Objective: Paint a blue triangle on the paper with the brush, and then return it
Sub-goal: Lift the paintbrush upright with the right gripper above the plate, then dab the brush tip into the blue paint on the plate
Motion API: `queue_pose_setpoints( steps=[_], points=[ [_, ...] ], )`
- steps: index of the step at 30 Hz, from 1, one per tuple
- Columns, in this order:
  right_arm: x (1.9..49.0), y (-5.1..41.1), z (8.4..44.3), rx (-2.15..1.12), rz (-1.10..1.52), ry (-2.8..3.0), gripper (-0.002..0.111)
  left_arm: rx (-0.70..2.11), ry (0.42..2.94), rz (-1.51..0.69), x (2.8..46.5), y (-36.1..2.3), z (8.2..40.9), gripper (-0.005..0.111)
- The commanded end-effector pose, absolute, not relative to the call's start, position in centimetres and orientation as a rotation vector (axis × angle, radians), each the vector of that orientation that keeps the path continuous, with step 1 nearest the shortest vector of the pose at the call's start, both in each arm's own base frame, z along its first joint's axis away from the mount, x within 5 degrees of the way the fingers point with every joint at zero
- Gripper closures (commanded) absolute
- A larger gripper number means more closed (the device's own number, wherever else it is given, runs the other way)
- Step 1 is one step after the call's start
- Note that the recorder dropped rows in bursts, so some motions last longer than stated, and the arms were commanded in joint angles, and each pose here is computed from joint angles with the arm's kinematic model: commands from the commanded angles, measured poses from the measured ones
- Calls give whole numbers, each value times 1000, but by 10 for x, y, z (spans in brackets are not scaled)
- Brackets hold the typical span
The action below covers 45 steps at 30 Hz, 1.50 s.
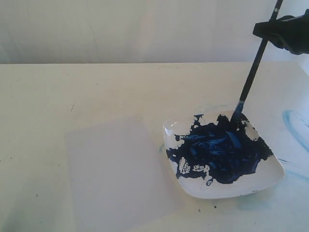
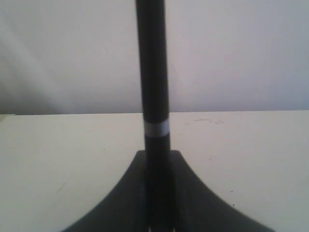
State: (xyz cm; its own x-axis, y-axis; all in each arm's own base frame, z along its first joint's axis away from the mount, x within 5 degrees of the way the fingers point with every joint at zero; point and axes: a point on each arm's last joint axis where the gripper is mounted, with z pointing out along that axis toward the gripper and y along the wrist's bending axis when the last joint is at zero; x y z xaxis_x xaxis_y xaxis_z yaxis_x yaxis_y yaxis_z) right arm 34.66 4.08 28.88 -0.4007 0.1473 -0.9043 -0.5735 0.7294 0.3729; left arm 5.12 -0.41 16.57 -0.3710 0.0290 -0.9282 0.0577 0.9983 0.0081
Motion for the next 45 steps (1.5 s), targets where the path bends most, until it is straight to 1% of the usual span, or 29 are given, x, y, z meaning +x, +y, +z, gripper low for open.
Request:
queue_pose_setpoints(
  steps=[1,3,5,7,9,12,15,23,27,34,39,43,45],
  points=[
    [338,49,299,-441,909,1742,108,55,1952,-36,51,-4,165,107],
    [330,54,307,-528,934,1675,108,55,1952,-36,51,-4,165,107],
    [320,54,315,-570,900,1664,108,55,1952,-36,51,-4,165,107],
    [308,51,324,-593,771,1688,108,55,1952,-36,51,-4,165,107],
    [292,44,334,-540,616,1694,108,55,1952,-36,51,-4,165,107],
    [273,40,344,-497,515,1650,108,55,1952,-36,51,-4,165,107],
    [264,43,347,-526,546,1602,108,55,1952,-36,51,-4,165,107],
    [271,54,333,-633,719,1573,108,55,1952,-36,51,-4,165,107],
    [270,59,331,-670,754,1553,108,55,1952,-36,51,-4,165,107],
    [261,92,331,-772,841,1524,108,55,1952,-36,51,-4,165,107],
    [253,114,326,-879,806,1550,108,55,1952,-36,51,-4,165,107],
    [253,115,326,-886,791,1549,108,55,1952,-36,51,-4,165,107],
    [254,114,320,-871,768,1578,108,55,1952,-36,51,-4,165,107]
  ],
)
